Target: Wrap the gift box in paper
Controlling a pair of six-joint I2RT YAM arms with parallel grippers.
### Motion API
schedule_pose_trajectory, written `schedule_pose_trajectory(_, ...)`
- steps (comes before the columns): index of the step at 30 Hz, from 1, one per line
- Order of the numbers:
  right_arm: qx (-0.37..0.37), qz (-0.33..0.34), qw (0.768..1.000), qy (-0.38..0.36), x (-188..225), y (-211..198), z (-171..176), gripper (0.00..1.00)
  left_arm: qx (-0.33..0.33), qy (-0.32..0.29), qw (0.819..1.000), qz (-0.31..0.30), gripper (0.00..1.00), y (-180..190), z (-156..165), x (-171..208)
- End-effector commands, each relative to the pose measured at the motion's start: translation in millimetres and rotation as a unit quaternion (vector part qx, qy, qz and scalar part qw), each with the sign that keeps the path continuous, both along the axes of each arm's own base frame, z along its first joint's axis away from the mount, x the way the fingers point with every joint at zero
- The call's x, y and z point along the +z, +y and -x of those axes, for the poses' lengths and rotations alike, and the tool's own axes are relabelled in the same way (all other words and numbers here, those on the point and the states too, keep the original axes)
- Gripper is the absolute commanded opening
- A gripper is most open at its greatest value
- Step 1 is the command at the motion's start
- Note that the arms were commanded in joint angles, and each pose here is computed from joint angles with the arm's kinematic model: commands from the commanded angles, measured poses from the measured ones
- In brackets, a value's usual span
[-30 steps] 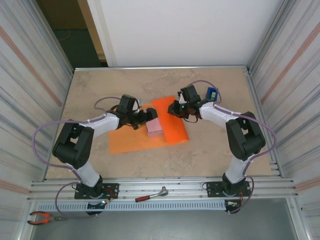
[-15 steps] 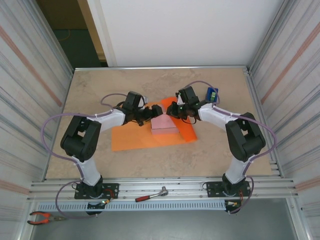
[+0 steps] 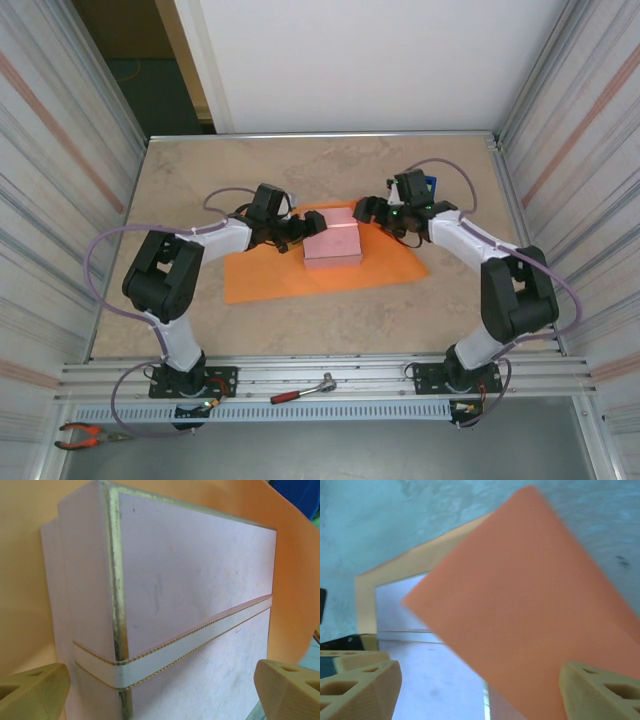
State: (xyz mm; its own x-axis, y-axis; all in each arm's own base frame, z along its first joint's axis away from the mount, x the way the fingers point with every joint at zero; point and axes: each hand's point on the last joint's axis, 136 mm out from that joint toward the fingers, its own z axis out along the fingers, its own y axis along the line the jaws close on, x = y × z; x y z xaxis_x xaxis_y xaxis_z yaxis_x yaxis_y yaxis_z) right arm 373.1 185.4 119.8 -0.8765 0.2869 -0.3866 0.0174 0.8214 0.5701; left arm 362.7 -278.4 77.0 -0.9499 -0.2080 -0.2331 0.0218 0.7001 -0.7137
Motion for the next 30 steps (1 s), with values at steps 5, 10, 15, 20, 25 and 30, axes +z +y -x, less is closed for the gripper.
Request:
schedule_pose_trajectory(5, 0.014, 0.056, 0.998, 0.037, -29, -38, 40, 0.82, -0.025, -0.009, 1.0, 0.008, 0.95, -8, 0, -1)
schedule_pose_trajectory(10, -0.028, 0.076, 0.996, 0.046, -44, -80, 46, 0.82, -0.028, -0.008, 1.0, 0.01, 0.95, -9, 1, -3)
schedule_pose_trajectory(15, -0.074, 0.065, 0.994, 0.056, -56, -119, 47, 0.84, -0.029, -0.008, 0.999, 0.012, 0.95, -10, 0, -2)
schedule_pose_trajectory(20, -0.124, 0.051, 0.989, 0.069, -60, -147, 55, 0.84, -0.027, -0.006, 1.0, 0.014, 0.95, -10, 1, -4)
schedule_pose_trajectory(25, -0.141, 0.053, 0.984, 0.094, -80, -150, 67, 0.81, -0.029, -0.005, 0.999, 0.015, 0.95, -11, 1, -5)
schedule_pose_trajectory(30, -0.129, 0.041, 0.985, 0.11, -95, -137, 76, 0.75, -0.028, -0.004, 0.999, 0.014, 0.95, -10, 2, -6)
